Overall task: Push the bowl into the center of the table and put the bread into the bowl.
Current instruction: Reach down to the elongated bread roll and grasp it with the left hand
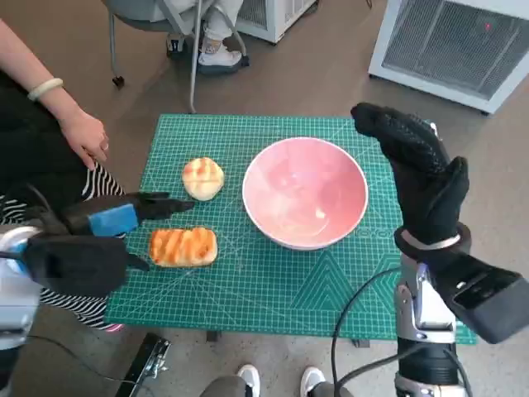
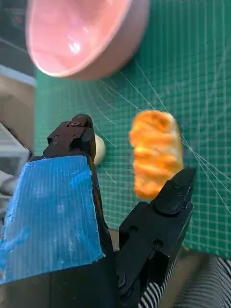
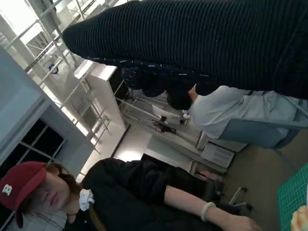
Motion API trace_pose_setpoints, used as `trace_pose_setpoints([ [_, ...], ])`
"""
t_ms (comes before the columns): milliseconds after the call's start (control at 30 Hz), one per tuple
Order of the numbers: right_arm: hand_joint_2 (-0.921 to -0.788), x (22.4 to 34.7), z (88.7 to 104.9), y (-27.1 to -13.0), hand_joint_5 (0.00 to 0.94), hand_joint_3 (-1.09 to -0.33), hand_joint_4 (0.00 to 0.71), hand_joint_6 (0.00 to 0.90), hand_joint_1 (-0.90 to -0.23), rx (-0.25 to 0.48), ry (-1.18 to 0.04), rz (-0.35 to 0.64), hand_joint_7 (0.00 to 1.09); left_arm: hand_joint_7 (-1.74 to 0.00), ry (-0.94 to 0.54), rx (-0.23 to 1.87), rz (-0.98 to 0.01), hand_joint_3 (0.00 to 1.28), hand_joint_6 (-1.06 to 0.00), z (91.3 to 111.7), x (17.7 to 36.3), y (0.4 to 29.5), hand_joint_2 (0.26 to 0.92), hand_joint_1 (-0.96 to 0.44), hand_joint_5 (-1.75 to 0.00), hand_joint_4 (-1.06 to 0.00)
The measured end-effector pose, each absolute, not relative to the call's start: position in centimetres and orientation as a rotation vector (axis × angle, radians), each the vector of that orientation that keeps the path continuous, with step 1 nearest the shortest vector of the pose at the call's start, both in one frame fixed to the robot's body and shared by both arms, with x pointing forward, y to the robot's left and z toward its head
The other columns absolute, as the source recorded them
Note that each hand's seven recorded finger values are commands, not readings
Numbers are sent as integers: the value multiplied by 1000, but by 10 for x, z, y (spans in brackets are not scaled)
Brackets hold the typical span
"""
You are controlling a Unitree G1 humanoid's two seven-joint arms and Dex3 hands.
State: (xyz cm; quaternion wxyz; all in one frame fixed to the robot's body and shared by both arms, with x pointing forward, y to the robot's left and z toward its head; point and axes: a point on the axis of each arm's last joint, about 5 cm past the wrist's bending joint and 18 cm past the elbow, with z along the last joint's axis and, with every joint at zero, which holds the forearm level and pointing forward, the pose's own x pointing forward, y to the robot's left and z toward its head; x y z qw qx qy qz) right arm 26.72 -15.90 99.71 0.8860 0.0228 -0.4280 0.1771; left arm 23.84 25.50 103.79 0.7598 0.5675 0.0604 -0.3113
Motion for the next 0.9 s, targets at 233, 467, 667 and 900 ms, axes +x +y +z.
trace_pose_setpoints([
  [233, -921, 267, 996, -159, 0, -654, 155, 129, -685, 47, -884, 370, 342, -21, 158, 1266, -678, 3, -341, 1025, 240, 247, 773, -190, -22, -261],
  [467, -921, 267, 995, -158, 0, -666, 153, 93, -685, 45, -882, 374, 402, -19, 181, 1283, -662, 3, -357, 1008, 243, 239, 774, -204, -24, -303],
  [667, -921, 266, 994, -159, 0, -669, 154, 86, -686, 41, -878, 373, 414, -20, 201, 1309, -639, 3, -373, 994, 246, 235, 776, -218, -26, -334],
  [900, -921, 266, 994, -160, 0, -675, 153, 81, -686, 34, -875, 369, 423, -49, 211, 1331, -599, 5, -455, 978, 249, 230, 783, -148, -53, -433],
])
